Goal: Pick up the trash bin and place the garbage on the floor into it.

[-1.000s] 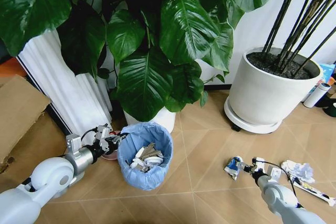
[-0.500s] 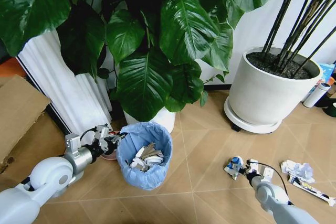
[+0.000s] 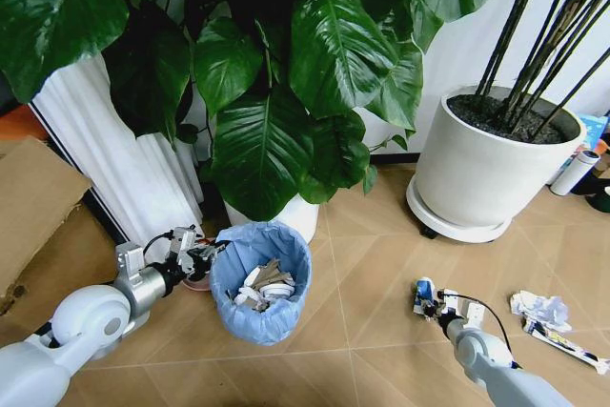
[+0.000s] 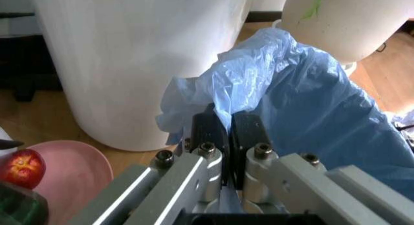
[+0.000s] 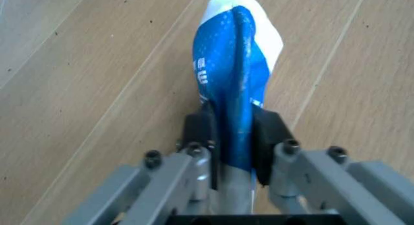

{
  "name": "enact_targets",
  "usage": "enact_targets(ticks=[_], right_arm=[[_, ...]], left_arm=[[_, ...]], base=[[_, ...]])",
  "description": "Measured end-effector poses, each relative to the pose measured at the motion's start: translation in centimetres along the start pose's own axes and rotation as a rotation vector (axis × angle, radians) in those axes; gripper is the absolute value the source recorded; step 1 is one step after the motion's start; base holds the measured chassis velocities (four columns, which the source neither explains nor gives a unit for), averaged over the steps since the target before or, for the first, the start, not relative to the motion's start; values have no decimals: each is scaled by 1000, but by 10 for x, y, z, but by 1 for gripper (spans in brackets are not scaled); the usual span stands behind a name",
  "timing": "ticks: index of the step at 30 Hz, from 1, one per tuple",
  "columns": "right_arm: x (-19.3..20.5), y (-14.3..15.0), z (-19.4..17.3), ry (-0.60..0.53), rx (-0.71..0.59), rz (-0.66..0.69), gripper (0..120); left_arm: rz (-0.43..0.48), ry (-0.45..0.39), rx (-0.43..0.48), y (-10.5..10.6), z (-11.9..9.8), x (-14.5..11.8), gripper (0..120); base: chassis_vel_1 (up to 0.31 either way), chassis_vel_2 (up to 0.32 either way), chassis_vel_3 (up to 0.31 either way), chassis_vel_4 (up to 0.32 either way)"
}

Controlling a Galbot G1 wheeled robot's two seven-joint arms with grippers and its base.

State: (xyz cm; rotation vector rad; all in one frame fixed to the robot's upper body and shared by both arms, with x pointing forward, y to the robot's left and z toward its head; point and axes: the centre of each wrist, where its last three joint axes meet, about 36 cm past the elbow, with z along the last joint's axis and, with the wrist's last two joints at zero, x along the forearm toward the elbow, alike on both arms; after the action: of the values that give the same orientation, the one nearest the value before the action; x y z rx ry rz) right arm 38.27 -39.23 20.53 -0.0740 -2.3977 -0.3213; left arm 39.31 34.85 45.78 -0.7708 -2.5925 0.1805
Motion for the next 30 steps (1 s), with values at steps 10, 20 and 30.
enact_targets(ticks=[10,20,30], right_arm=[[40,-6,-39,-60,88,-185,0],[98,-38,-160,-209,601,-764,0],[103,6,-219,-238,793,-1218,0]], left_arm=[[11,22,16,-2,13,-11,0],[67,37,32,-16,23,-47,0],[124,39,25,-30,21,-81,0]], base=[[0,0,0,0],[0,0,0,0],[0,0,0,0]])
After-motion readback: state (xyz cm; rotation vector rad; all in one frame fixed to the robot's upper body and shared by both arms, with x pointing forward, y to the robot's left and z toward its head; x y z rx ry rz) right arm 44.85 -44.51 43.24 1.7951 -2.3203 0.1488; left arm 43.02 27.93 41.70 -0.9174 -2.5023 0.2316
